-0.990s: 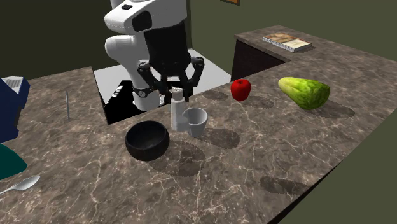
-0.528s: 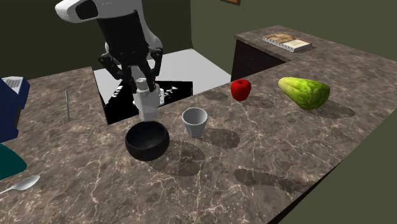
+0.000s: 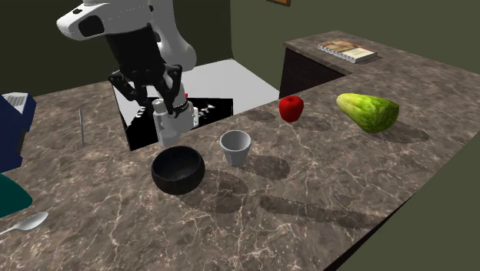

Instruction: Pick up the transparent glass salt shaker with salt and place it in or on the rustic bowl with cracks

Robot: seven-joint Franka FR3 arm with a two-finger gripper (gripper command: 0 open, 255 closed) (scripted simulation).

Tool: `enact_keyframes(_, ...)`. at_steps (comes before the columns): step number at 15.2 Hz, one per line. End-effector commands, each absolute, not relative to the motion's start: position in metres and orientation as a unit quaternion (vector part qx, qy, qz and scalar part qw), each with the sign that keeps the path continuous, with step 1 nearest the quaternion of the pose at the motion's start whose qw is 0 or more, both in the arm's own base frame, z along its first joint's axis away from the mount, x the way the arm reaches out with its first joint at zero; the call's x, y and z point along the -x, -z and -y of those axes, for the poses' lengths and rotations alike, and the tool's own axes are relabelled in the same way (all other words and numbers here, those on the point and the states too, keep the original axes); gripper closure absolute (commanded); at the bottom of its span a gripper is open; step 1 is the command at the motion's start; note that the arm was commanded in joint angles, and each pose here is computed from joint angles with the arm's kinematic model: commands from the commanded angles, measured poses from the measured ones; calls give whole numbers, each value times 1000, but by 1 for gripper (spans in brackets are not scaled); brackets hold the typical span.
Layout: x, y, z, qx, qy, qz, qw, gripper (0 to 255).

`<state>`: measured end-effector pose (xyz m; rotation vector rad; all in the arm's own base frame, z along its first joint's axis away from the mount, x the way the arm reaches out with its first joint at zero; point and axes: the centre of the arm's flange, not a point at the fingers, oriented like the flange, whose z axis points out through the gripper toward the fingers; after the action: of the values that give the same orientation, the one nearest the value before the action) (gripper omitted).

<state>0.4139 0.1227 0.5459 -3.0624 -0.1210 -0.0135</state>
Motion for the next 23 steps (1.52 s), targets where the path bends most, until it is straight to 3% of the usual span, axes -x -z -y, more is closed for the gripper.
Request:
enact_keyframes(1, -414, -535, -122, 998, 5, 39, 38, 255)
enact_keyframes(14, -414, -464, -122, 998, 5, 39, 38, 255)
enact_keyframes(22, -414, -464, -122, 998, 5, 39, 38, 255)
enact_keyframes(23, -414, -464, -122, 998, 5, 39, 38, 0)
